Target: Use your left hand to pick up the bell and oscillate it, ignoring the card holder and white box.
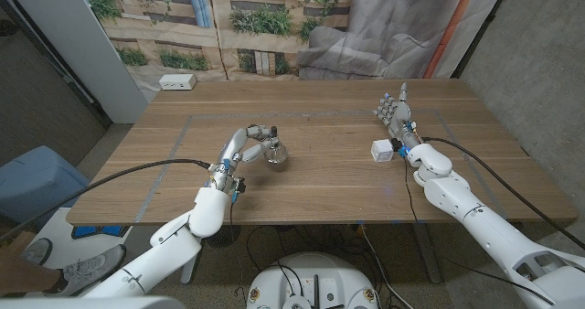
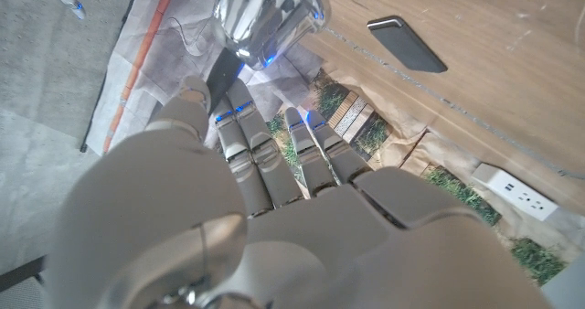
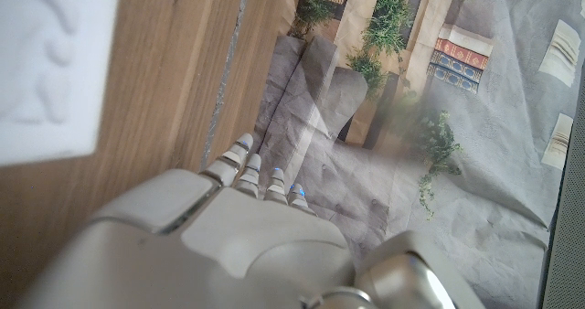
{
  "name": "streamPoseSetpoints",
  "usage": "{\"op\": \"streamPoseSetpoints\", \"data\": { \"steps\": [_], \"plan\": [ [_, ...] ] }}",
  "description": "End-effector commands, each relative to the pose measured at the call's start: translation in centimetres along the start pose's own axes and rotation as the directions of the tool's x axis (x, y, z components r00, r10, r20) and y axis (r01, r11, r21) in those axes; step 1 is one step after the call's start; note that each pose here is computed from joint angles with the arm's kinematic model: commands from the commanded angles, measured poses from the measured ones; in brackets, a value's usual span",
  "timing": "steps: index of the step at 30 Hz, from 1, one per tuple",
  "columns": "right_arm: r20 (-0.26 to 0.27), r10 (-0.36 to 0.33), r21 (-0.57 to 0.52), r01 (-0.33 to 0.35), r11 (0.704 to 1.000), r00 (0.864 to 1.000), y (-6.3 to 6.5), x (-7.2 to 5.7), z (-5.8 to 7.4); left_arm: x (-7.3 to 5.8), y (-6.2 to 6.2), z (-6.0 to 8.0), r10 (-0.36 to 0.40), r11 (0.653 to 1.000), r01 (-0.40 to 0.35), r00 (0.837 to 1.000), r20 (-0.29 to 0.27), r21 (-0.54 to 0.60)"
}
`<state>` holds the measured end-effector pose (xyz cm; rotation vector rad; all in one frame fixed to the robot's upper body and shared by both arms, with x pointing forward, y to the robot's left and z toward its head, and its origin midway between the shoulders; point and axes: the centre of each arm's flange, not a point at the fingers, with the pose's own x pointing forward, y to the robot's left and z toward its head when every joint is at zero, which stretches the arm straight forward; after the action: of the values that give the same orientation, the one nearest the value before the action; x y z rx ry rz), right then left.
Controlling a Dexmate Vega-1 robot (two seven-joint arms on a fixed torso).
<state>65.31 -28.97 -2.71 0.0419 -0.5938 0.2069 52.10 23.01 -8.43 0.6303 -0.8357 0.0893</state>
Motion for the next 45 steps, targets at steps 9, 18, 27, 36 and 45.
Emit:
{"op": "streamPoseSetpoints", "data": {
  "steps": [9, 18, 27, 36, 45],
  "plan": [
    [0.000, 0.000, 0.000, 0.000, 1.000, 1.000, 0.1, 0.0, 0.0, -0.2, -0.2, -1.0, 0.007, 1.000, -0.008, 0.999, -0.038, -0.022],
    [0.000, 0.000, 0.000, 0.000, 1.000, 1.000, 0.1, 0.0, 0.0, -0.6, 1.0, -2.0, 0.035, 0.999, -0.035, 0.998, -0.042, 0.015],
    [0.000, 0.000, 0.000, 0.000, 1.000, 1.000, 0.0, 0.0, 0.0, -1.1, 1.4, -2.7, 0.032, 0.999, -0.030, 0.998, -0.053, 0.038],
    [0.000, 0.000, 0.000, 0.000, 1.000, 1.000, 0.0, 0.0, 0.0, -2.2, 1.7, -3.5, 0.024, 0.998, -0.020, 0.997, -0.078, 0.053],
    [0.000, 0.000, 0.000, 0.000, 1.000, 1.000, 0.0, 0.1, 0.0, -3.1, 1.9, -4.3, 0.022, 0.998, -0.016, 0.993, -0.115, 0.056]
  ]
}}
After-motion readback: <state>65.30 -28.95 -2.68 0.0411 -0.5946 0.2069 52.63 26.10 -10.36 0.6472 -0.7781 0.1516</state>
